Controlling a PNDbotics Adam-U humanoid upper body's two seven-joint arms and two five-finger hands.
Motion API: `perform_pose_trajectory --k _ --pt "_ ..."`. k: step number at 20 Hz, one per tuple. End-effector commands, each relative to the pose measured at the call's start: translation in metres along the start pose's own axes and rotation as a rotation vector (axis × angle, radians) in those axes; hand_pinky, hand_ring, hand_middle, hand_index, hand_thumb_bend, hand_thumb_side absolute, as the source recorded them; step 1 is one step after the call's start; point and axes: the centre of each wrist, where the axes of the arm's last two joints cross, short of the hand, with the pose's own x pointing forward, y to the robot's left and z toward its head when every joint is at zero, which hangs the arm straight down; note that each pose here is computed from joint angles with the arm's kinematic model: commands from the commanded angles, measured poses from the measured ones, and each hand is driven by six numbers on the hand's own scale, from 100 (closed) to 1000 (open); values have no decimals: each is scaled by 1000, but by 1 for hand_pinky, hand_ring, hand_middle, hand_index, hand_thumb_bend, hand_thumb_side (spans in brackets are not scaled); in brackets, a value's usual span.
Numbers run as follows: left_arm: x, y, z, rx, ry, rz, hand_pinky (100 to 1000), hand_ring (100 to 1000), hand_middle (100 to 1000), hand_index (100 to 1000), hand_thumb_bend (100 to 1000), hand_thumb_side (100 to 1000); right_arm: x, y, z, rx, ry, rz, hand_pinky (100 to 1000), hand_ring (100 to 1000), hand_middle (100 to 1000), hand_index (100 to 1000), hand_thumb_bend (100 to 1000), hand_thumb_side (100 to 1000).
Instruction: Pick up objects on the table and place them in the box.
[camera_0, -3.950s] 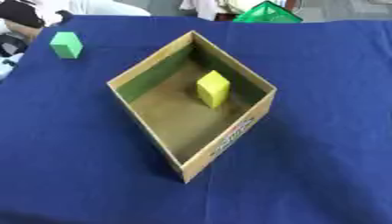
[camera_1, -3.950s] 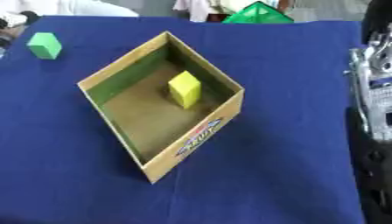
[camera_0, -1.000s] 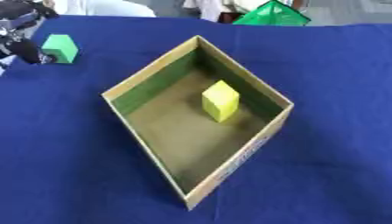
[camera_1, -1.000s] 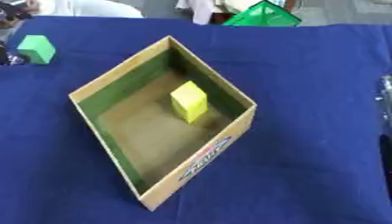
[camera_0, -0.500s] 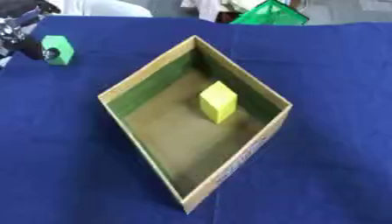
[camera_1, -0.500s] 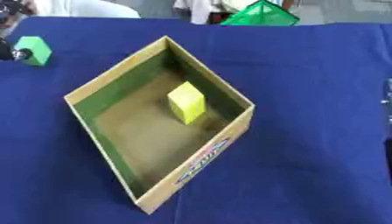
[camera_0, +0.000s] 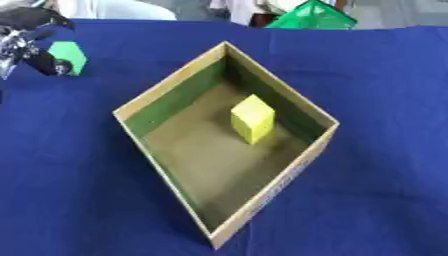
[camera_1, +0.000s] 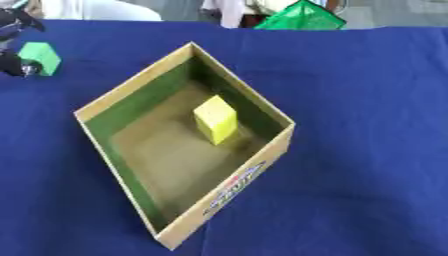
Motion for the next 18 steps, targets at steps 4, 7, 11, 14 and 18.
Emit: perform_pose_trajectory --k 4,7,11,14,18 --pt "-12 18 5 32 25 2 813 889 882 926 331 100 6 -9 -9 -8 -31 15 808 827 676 816 149 1000" --pt "-13 20 6 60 46 -9 816 904 905 945 368 100 7 -8 -9 -4 -33 11 809 827 675 816 147 1000" --pt "-15 19 6 85 82 -26 818 910 914 957 392 100 6 -8 -11 -1 -33 11 809 825 671 816 144 1000" --pt "-16 17 6 83 94 -32 814 911 911 957 390 100 6 -8 -11 2 -33 10 809 824 668 815 143 1000" --pt "-20 14 6 63 115 -30 808 903 902 953 417 100 6 -9 -12 5 -35 10 809 821 664 815 141 1000"
